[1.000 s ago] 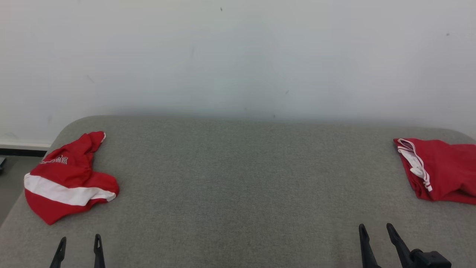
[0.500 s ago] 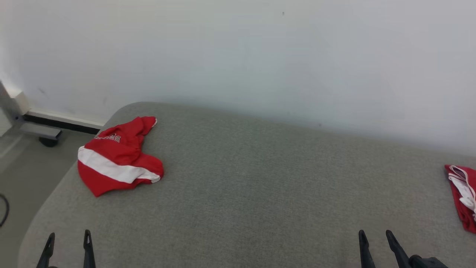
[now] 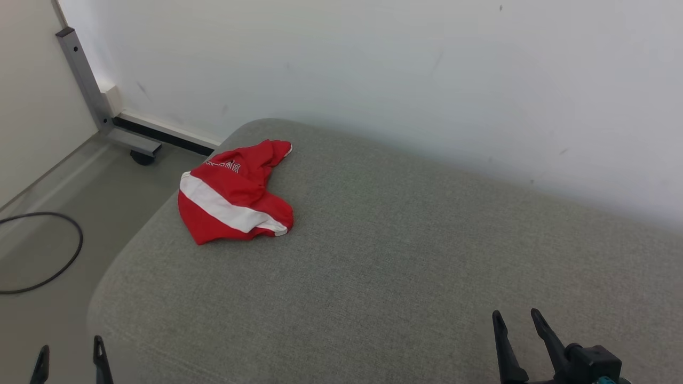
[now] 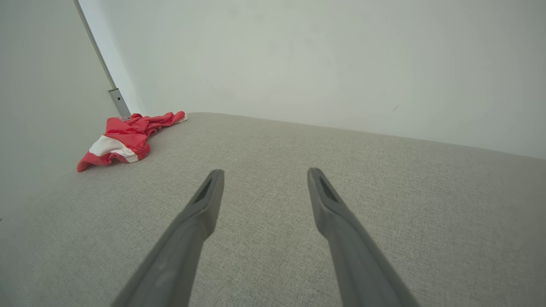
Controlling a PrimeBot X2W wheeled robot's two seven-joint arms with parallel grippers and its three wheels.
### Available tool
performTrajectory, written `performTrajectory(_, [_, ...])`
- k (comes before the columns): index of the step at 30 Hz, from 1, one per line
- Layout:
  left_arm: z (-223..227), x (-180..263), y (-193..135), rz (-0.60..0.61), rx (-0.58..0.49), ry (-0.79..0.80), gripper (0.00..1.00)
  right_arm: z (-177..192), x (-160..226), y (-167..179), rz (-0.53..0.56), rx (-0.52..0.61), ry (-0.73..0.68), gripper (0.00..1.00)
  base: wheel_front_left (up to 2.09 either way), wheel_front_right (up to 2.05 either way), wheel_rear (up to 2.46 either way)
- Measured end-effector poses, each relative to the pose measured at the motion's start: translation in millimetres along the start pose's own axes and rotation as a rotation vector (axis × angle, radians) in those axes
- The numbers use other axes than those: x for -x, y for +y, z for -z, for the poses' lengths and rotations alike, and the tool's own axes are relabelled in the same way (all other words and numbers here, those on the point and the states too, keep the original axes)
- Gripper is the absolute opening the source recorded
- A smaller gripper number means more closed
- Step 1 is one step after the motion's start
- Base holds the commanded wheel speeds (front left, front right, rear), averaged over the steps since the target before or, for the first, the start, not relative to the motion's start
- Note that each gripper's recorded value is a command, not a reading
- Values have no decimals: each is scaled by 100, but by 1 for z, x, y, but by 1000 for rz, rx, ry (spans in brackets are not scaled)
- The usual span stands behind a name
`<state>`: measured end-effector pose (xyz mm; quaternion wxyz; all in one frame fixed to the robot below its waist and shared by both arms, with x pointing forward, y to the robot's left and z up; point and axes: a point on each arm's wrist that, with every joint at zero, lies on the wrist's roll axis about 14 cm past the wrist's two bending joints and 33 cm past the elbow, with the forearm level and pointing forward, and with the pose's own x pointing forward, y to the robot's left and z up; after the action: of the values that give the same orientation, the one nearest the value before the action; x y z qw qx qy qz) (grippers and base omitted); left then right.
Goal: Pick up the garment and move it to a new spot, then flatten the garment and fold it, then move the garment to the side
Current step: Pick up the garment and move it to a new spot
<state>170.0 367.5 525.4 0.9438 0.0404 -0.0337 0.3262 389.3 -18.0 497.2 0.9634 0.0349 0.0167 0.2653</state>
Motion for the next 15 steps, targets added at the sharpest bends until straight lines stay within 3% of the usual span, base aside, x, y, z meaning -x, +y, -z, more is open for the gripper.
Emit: performTrajectory(15, [5, 5, 11, -69, 36, 11, 100, 9, -13, 4, -37, -3, 23, 100, 0, 0, 0])
